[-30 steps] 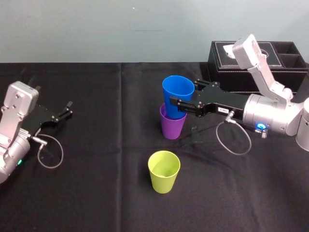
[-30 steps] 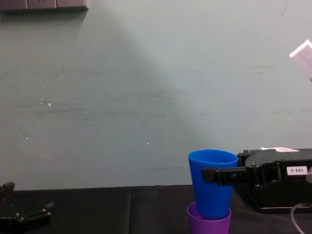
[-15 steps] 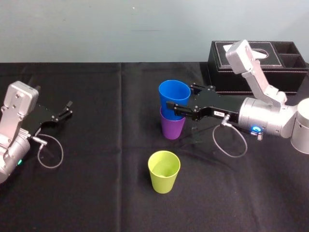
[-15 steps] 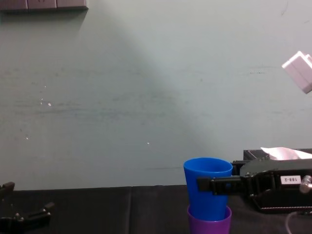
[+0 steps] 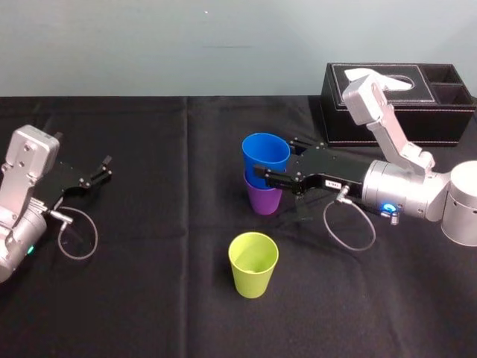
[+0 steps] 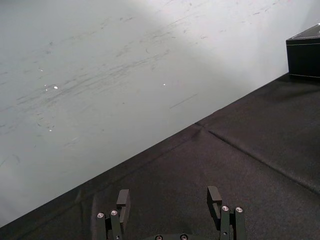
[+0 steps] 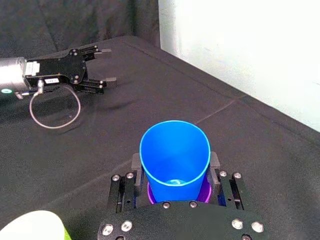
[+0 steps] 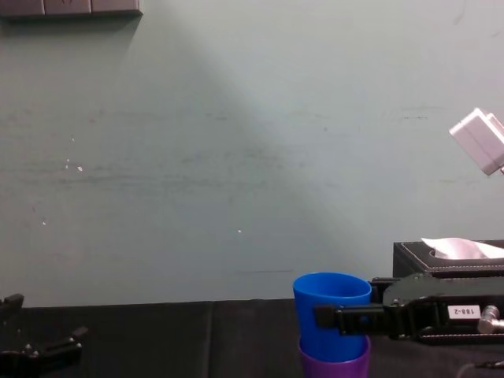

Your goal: Stack the three plastic cups sequentially using one hand.

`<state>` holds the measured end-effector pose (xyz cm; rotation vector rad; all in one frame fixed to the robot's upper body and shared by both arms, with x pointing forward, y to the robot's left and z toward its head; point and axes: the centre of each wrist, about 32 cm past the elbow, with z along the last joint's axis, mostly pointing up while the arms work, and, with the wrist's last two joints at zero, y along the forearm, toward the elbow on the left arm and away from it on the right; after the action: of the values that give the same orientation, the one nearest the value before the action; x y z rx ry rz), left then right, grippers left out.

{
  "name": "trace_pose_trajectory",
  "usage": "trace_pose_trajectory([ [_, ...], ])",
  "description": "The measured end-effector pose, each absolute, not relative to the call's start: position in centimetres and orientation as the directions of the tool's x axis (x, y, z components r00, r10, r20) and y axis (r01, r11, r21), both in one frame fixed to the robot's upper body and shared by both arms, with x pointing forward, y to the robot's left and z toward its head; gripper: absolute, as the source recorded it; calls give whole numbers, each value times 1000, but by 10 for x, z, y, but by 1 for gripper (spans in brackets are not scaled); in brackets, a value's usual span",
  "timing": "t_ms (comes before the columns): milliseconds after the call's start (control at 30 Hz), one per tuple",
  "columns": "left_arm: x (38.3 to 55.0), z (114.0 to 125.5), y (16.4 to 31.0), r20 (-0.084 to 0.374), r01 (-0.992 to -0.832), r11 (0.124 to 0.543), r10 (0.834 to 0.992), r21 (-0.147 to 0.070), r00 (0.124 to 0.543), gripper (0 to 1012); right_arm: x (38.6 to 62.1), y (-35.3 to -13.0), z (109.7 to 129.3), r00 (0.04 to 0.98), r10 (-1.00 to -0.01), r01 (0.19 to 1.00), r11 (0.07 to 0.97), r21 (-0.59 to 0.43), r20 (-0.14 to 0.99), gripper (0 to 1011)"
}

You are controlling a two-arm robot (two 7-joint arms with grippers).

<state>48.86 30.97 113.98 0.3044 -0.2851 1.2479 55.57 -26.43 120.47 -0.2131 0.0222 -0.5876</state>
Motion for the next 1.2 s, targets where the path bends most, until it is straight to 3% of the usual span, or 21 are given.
trace_pose_trajectory([
  [567,489,1140,310,374,-955,287,880,70,292,1011,556,-265,1206,832,-553,549,810,-205,42,728],
  [933,489,1140,310,374,-955,287,880,70,292,1011,556,-265,1207,832,-553,549,810,-206,42,987],
  [1200,489,1140,310,374,-955,287,880,70,292,1011,556,-265,1207,832,-553,549,810,-205,42,1003],
])
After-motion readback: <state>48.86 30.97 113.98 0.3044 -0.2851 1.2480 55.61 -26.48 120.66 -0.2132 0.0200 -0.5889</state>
